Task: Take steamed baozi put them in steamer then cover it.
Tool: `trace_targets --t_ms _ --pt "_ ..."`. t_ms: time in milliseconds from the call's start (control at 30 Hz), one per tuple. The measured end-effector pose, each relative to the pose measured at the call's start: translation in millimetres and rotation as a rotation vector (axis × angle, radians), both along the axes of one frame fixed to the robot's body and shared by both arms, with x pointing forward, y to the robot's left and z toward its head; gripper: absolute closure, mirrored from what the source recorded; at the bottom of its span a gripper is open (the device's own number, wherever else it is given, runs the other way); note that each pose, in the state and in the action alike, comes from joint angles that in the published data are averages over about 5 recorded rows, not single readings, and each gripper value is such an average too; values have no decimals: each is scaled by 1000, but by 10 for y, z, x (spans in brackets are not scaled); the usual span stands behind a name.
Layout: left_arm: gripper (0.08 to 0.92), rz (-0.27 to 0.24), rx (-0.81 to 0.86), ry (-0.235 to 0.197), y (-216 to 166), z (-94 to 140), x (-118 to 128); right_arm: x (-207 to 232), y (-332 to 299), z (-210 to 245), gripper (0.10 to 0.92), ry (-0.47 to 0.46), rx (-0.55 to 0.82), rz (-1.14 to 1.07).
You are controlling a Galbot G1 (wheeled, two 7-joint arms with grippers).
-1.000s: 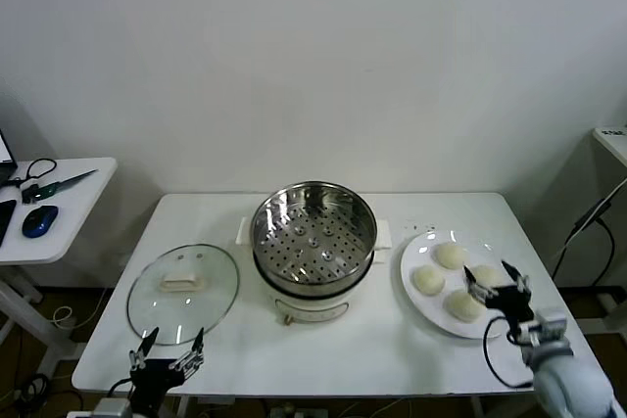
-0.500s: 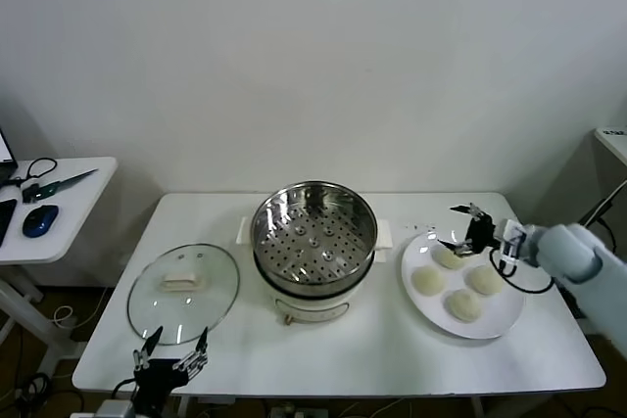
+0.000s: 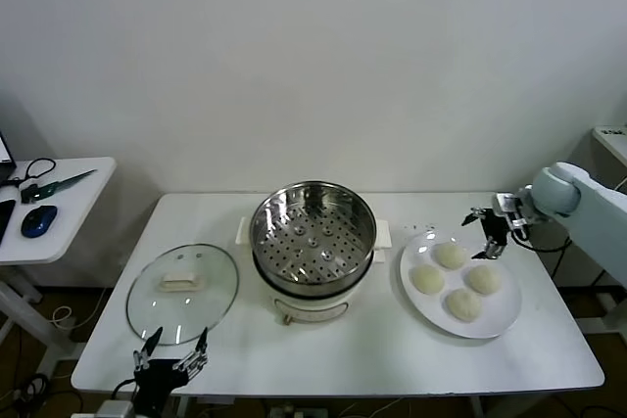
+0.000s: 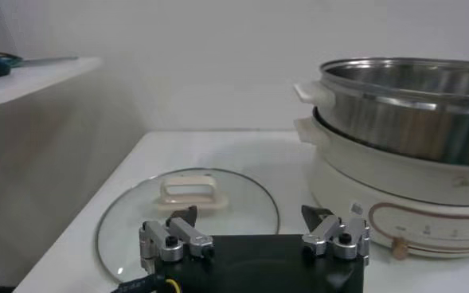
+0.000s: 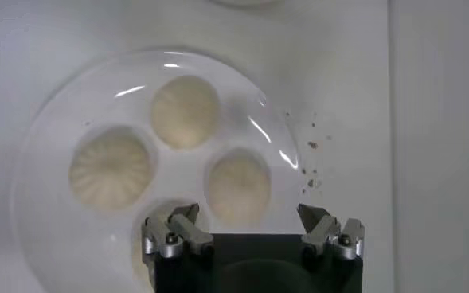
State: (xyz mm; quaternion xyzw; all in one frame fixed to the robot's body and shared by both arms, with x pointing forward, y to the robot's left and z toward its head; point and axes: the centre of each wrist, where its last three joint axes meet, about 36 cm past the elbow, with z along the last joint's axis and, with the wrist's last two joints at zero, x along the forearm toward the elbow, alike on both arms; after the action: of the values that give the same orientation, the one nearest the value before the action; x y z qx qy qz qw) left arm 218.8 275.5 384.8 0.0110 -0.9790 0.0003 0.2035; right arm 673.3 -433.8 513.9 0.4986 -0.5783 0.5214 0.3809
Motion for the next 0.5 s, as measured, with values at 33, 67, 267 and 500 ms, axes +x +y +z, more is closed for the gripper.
trace_targets --t_ms 33,67,267,500 --pt "177 1 1 1 5 -4 0 44 33 -32 200 9 -5 -2" --pt "177 2 2 2 11 -9 0 83 65 -65 200 18 -10 -4" --pt "177 5 3 5 31 -34 9 241 184 -254 200 66 -49 -21" --pt "177 7 -1 9 32 -61 17 284 200 -413 200 99 -81 -44"
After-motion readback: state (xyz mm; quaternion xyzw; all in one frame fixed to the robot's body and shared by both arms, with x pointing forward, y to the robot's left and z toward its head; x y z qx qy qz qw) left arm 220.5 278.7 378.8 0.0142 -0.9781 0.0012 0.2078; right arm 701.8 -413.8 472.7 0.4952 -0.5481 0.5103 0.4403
